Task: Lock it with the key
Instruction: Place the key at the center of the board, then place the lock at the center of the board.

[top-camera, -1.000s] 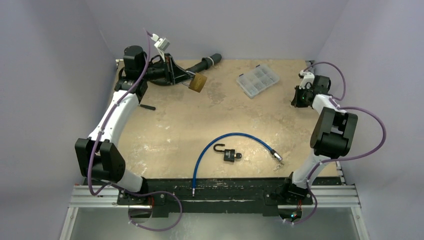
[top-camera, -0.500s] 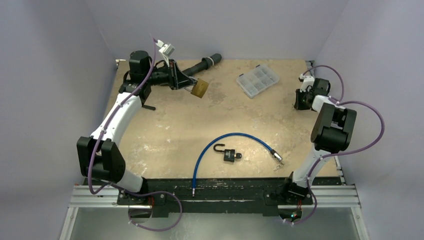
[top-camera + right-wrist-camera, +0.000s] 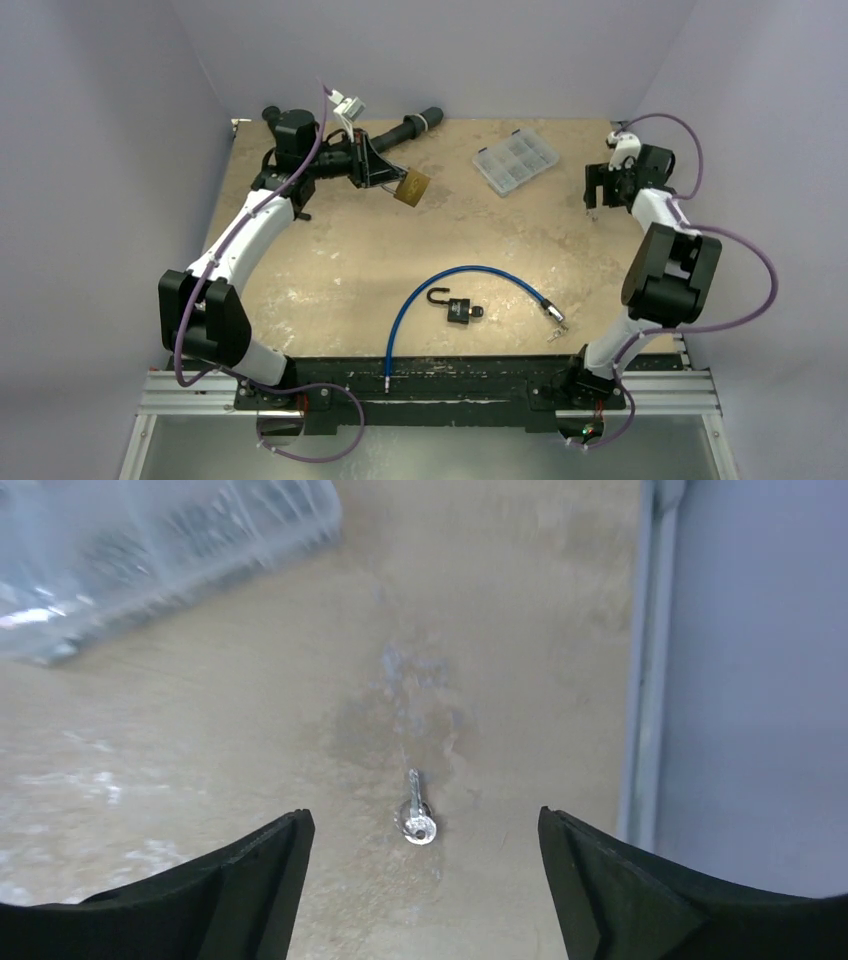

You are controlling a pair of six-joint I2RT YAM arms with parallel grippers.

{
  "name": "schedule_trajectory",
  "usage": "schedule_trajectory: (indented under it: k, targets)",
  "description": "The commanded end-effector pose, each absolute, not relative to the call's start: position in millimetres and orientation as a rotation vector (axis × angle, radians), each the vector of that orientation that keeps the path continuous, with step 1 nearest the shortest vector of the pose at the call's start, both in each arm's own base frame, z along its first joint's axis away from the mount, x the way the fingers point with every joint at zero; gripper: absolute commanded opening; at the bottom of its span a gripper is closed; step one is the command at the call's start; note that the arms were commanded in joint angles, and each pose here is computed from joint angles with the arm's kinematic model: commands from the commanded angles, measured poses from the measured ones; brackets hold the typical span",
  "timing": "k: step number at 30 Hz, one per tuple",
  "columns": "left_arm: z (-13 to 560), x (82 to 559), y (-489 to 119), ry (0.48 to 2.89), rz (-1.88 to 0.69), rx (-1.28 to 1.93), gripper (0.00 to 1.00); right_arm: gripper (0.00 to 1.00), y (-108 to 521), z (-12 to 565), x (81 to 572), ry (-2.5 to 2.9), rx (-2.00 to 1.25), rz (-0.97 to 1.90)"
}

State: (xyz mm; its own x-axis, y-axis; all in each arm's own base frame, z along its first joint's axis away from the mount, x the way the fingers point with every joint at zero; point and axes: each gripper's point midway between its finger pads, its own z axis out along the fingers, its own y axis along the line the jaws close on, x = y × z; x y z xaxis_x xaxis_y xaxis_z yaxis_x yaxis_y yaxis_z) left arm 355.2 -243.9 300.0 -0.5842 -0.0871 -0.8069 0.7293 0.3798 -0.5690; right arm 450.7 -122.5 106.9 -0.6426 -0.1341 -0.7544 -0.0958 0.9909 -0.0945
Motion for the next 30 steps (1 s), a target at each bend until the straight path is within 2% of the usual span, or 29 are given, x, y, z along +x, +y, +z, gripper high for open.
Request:
schedule_trajectory:
  k: [1,10,16,30]
  targets:
    - [324.9,348.7,-251.4,1.785,-1.314,0.548,0.0,0.93,-73.1,205.7,451.9,2.039,-0.348,0.025]
    - [325.8,344.4,-261.4,1.832,-1.373,0.474,0.0,0.99,79.2,281.7,405.0,1.775,-0.693,0.246]
    - [313.5,338.2,-269.2,1.897,-1.367,0.463,0.0,0.99,165.9,304.9,369.7,1.666,-0.87,0.365]
    - [302.3,338.6,-292.1,1.98,-1.334,0.377,0.0,0.99,252.6,298.7,327.8,1.635,-1.052,0.498]
